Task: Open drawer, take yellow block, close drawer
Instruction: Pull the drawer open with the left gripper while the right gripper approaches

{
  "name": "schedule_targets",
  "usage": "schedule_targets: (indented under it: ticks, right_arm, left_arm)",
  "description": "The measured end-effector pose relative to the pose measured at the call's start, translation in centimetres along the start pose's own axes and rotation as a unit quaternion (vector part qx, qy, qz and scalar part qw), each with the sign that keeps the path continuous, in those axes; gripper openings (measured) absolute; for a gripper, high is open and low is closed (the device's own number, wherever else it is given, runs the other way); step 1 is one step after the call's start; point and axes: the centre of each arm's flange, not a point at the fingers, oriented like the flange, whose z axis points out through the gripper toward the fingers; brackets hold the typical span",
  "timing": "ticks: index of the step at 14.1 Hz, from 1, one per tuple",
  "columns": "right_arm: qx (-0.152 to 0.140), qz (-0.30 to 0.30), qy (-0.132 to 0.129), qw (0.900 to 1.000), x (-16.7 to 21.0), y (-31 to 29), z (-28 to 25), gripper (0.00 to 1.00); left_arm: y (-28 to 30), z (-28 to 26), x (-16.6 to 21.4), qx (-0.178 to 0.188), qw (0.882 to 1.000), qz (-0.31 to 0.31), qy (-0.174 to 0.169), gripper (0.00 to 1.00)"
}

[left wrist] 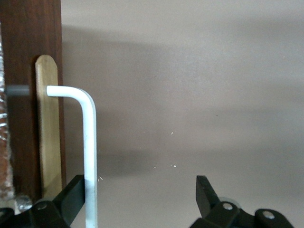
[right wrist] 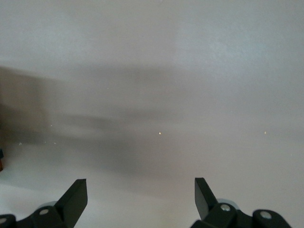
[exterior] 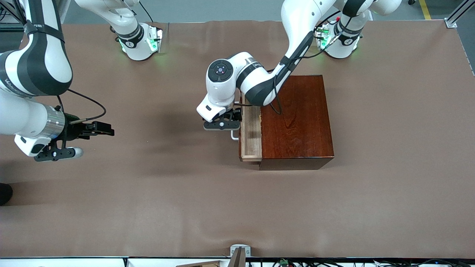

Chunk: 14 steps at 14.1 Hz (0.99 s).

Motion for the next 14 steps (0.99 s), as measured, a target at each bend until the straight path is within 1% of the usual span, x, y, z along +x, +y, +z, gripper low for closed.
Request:
schedule_targets:
  ticks: [3,5,10,14]
  right_arm:
    - [-0.002,-0.029,0.007,1.0,0.3,-1.0,0.3,1.0]
    - [-0.004,-0.062,0.014,0.998,0.5,-2.0,0.5,1.0]
    - [-0.006,-0.135,0.016,0.991,0.5,-2.6,0.5,1.0]
    - [-0.008,-0.186,0.018,0.982,0.5,-2.5,0.4,1.0]
  left_arm:
    - [0.1,0.2,-0.2,0.002,1.0,0.004,0.001,1.0]
    - [0.5,0.3,-0.5,-0.001,1.0,0.007,0.005,1.0]
    - [0.8,0.5,-0.8,-0.001,1.0,0.013,0.013,1.0]
    - [1.0,0.6,-1.1,-0.002,1.0,0.017,0.017,1.0]
